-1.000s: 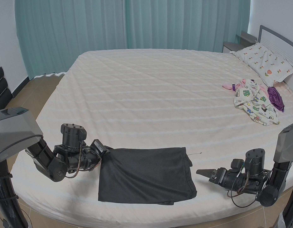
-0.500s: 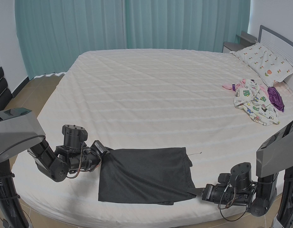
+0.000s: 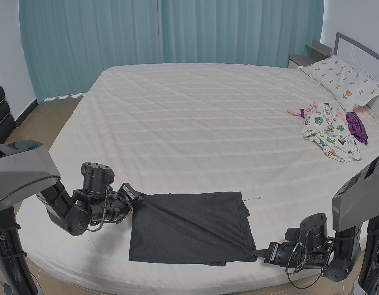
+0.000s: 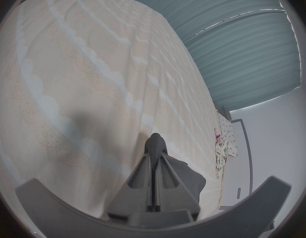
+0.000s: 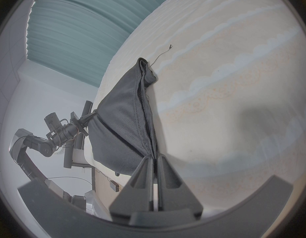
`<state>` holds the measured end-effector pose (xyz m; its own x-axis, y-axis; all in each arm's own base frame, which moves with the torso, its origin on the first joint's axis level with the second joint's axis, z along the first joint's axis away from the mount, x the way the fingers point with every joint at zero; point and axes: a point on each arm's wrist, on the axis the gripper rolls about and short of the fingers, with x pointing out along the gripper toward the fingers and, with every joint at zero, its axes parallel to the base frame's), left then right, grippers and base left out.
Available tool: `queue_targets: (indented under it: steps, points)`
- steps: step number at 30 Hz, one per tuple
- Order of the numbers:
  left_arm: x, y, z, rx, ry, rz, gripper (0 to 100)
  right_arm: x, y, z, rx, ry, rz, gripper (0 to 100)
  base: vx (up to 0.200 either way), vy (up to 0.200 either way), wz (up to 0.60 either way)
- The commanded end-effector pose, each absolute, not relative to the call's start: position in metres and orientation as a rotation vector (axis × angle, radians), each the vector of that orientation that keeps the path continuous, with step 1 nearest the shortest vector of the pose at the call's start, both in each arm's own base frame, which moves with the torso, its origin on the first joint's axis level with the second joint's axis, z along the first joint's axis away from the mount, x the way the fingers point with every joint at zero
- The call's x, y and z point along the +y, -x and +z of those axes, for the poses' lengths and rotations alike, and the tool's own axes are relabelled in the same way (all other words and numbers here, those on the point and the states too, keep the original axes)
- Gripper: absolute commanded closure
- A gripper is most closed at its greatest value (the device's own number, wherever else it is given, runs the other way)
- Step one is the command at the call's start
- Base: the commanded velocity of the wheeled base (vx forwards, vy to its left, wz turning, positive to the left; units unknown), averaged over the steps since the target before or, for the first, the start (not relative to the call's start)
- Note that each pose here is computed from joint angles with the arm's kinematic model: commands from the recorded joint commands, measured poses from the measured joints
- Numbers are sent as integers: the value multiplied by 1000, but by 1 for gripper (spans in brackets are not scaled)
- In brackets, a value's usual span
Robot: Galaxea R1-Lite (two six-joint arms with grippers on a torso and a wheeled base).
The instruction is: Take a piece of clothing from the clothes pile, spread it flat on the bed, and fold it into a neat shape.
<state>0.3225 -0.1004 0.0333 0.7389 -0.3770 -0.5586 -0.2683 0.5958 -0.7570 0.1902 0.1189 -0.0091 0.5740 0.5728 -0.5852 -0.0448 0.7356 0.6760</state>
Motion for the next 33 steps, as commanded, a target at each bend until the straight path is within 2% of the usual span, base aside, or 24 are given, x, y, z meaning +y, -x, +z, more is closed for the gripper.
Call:
queue_targets:
  steps: [1, 4, 5, 13, 22, 30, 33]
  points:
    - [-100, -322, 31, 772, 954, -69, 100, 118, -189, -8, 893, -662, 398, 0, 0, 0, 0]
    - [-101, -321, 32, 776, 952, -72, 100, 119, -190, -9, 893, -662, 400, 0, 0, 0, 0]
    - [-101, -321, 32, 776, 952, -72, 0, 119, -190, -9, 893, -662, 400, 0, 0, 0, 0]
    - [-92, -320, 33, 771, 974, -53, 0, 111, -245, 19, 635, -779, 393, 0, 0, 0, 0]
    - [-66, -324, 38, 791, 1108, -59, 0, 131, -301, 5, 581, -779, 401, 0, 0, 0, 0]
    - [-65, -323, 39, 794, 1114, -66, 0, 145, -337, 7, 562, -779, 408, 0, 0, 0, 0]
    - [-65, -323, 38, 798, 1113, -65, 0, 149, -346, -7, 574, -778, 402, 0, 0, 0, 0]
